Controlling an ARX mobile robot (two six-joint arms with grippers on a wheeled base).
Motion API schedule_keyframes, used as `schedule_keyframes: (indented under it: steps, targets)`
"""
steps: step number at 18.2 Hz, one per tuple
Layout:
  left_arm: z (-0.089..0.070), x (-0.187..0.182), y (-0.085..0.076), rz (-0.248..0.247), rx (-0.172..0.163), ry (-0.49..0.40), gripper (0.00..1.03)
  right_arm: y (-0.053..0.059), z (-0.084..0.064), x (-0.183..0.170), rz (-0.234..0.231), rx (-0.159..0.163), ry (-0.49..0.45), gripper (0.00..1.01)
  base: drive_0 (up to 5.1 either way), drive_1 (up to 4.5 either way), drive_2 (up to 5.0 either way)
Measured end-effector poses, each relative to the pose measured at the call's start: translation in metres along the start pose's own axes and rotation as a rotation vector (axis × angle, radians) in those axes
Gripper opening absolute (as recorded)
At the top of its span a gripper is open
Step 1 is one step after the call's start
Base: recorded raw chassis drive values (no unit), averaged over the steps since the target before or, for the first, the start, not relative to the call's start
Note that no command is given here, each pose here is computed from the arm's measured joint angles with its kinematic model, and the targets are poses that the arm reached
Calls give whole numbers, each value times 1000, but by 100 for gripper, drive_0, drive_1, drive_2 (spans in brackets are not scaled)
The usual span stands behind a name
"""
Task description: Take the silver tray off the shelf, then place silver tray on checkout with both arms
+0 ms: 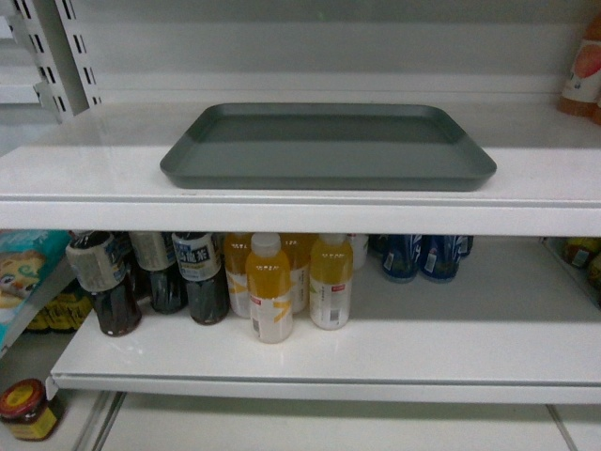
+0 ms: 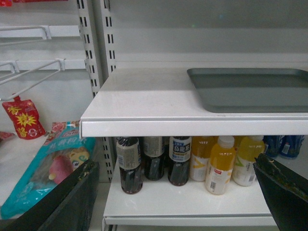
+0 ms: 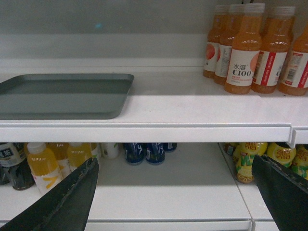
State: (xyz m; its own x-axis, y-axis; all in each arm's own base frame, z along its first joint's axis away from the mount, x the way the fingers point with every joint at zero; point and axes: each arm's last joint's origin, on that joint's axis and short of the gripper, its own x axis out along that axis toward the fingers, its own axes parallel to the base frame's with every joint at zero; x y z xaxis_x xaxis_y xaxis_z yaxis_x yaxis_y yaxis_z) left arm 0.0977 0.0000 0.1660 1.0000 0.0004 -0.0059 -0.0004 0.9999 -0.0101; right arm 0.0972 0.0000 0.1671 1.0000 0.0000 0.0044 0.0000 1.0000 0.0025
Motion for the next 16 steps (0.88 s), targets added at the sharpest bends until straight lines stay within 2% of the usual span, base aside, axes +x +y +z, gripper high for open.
schedule_keyframes:
  steps: [16]
  targets:
    - [0, 0, 0, 0, 0, -3, 98, 0, 0, 0, 0, 0, 0, 98, 8, 438, -423]
